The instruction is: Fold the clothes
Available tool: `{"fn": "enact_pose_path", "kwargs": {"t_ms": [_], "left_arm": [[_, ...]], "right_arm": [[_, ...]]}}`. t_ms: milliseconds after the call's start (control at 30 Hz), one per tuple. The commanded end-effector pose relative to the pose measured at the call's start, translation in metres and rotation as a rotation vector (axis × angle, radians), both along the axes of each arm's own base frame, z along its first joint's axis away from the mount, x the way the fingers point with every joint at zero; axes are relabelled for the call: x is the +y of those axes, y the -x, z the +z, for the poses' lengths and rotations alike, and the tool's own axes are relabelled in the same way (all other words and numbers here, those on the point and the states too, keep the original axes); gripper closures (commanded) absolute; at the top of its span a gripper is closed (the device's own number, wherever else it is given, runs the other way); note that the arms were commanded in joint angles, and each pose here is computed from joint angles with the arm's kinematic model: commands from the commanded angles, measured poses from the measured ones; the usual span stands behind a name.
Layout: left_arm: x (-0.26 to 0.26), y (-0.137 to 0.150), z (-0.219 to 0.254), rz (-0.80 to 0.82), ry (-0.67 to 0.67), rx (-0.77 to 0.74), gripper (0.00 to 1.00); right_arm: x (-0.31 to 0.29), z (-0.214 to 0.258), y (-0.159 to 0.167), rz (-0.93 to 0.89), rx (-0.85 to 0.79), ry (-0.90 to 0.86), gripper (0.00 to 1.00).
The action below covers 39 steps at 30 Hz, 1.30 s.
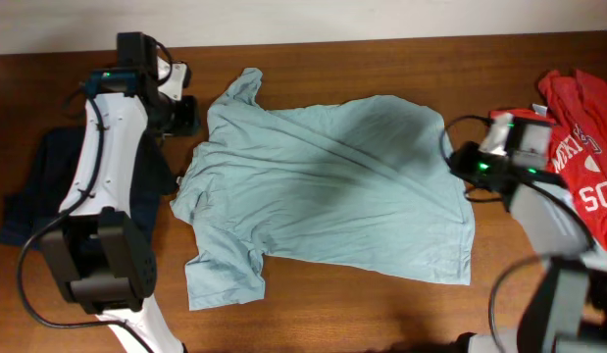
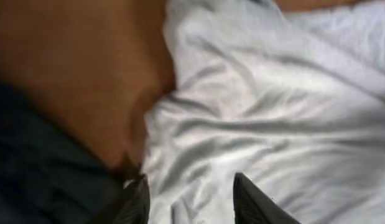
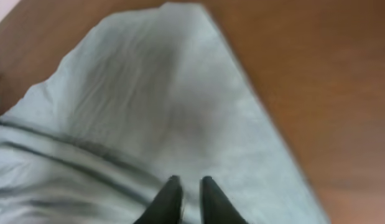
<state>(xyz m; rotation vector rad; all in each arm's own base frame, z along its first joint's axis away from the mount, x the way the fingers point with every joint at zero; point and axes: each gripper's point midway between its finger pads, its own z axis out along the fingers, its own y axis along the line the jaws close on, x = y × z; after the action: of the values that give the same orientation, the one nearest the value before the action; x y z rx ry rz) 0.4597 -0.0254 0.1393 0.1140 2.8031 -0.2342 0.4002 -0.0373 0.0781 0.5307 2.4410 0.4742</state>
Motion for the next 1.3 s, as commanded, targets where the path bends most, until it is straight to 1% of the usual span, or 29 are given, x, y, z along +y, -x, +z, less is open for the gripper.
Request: {"fn": "enact_pose_path", "kwargs": {"t_ms": [0, 33, 133, 367, 467, 567, 700, 933, 1000, 1033, 1100, 1133, 1167, 1200, 1233, 1267], "left_arm": [[-0.017, 0.010, 0.017, -0.039, 0.025, -0.008, 0.57], [-0.023, 0.016, 0.023, -0.052, 0.025, -0.007, 0.57], [-0.031, 0.021, 0.034, -0.070, 0.025, -0.024, 0.57], [-0.041, 0.023, 0.050, -0.094, 0.013, -0.069, 0.57], [-0.041, 0.025, 0.050, -0.094, 0.012, -0.060, 0.57], [-0.041, 0.026, 0.049, -0.094, 0.012, -0.057, 0.57], [-0.041, 0.024, 0.050, -0.094, 0.013, -0.064, 0.57], [-0.041, 0.023, 0.050, -0.094, 0.012, -0.069, 0.56], [-0.041, 0.022, 0.051, -0.094, 0.013, -0.074, 0.55], [-0.041, 0.021, 0.051, -0.094, 0.013, -0.077, 0.50], [-0.041, 0.019, 0.052, -0.094, 0.013, -0.090, 0.47], [-0.041, 0.018, 0.053, -0.094, 0.013, -0.095, 0.44], [-0.041, 0.016, 0.054, -0.094, 0.014, -0.104, 0.39], [-0.042, 0.013, 0.055, -0.095, 0.014, -0.114, 0.36], [-0.042, 0.011, 0.056, -0.104, 0.013, -0.128, 0.34], [-0.044, 0.005, 0.059, -0.127, 0.008, -0.158, 0.31]], "right_arm": [[0.014, -0.027, -0.016, 0.046, 0.010, -0.034, 0.96], [0.013, -0.038, -0.029, 0.023, 0.010, -0.054, 0.96], [0.014, -0.054, -0.043, 0.021, 0.029, -0.079, 0.96], [0.023, -0.087, -0.064, 0.033, 0.090, -0.100, 0.96], [0.007, -0.102, -0.061, -0.025, 0.144, -0.020, 0.96], [-0.031, -0.114, -0.046, -0.164, 0.228, 0.151, 0.96], [-0.061, -0.116, -0.036, -0.249, 0.266, 0.242, 0.96], [-0.103, -0.110, -0.028, -0.341, 0.284, 0.226, 0.96], [-0.102, -0.107, -0.032, -0.308, 0.270, 0.196, 0.96], [-0.100, -0.104, -0.036, -0.273, 0.254, 0.181, 0.96], [-0.091, -0.095, -0.047, -0.202, 0.214, 0.156, 0.96], [-0.088, -0.089, -0.051, -0.178, 0.197, 0.146, 0.92], [-0.081, -0.077, -0.059, -0.132, 0.164, 0.117, 0.82], [-0.077, -0.069, -0.062, -0.110, 0.147, 0.099, 0.73], [-0.071, -0.058, -0.067, -0.079, 0.124, 0.076, 0.61], [-0.066, -0.044, -0.070, -0.059, 0.101, 0.050, 0.53]]}}
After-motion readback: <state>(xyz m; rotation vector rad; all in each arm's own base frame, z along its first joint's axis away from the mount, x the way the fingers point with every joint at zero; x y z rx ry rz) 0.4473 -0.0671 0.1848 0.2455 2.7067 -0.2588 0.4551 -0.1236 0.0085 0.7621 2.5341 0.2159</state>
